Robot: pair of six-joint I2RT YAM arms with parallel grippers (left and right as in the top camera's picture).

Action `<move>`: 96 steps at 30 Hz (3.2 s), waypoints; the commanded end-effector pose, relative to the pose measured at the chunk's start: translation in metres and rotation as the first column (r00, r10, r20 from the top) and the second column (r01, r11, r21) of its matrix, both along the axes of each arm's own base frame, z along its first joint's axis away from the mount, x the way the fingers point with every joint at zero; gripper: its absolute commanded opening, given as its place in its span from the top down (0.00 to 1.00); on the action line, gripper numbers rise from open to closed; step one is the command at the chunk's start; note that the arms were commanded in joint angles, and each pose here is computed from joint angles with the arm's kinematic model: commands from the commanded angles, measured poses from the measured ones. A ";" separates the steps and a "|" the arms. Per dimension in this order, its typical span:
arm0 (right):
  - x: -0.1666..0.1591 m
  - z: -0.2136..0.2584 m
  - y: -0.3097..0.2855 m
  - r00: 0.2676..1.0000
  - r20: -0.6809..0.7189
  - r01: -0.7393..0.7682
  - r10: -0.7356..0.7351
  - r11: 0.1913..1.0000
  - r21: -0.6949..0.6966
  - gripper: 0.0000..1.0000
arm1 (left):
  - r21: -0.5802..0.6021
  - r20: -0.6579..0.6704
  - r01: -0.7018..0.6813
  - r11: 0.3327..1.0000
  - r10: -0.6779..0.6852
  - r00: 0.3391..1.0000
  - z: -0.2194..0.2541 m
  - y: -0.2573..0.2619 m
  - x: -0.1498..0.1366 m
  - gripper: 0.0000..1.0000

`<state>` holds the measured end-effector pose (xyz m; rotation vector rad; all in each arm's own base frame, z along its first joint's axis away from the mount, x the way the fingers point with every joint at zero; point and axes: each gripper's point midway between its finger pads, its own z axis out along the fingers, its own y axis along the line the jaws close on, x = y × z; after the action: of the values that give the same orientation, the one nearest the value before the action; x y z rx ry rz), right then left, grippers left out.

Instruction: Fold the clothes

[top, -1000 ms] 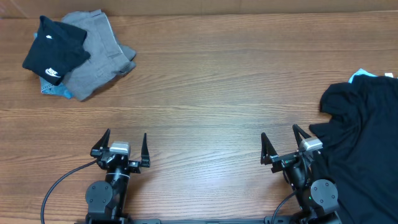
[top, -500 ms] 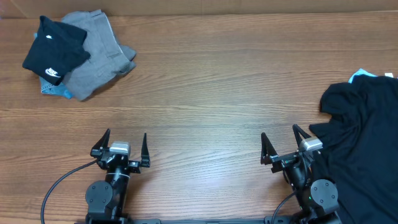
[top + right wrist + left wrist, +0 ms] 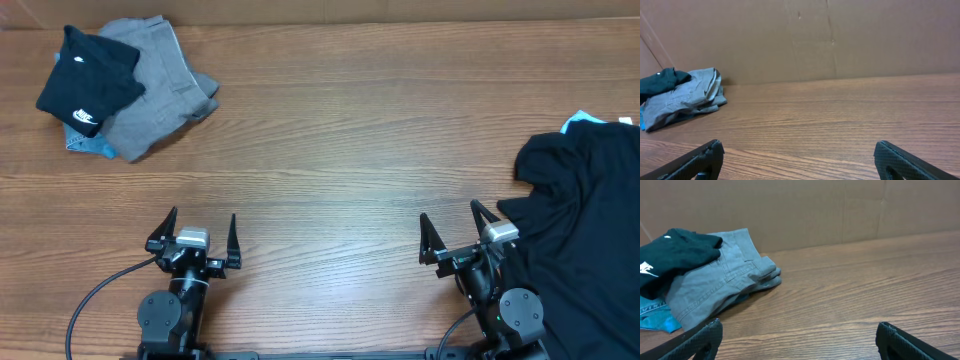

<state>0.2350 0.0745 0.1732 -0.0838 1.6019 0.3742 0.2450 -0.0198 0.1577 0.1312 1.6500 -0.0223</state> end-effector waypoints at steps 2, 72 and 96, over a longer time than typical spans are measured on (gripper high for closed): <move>0.001 -0.001 -0.002 1.000 0.007 0.011 -0.011 1.000 -0.002 0.00 | -0.018 0.011 -0.002 1.000 0.003 1.000 0.001 0.001 0.000 0.00; 0.144 -0.158 -0.199 -0.127 -0.945 0.545 -0.302 0.775 -0.320 0.33 | -0.201 -0.728 -0.110 0.973 -0.073 0.682 0.146 -0.019 0.032 0.00; 0.154 0.039 -0.254 0.150 -0.865 0.724 -0.479 0.649 -0.234 0.96 | -0.197 -0.746 -0.115 0.974 -0.072 0.663 0.142 -0.019 0.027 0.00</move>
<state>0.3866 -0.1807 0.2000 1.1921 2.4691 -0.1312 0.2721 -0.0382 0.2905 -0.1267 2.5009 -0.2820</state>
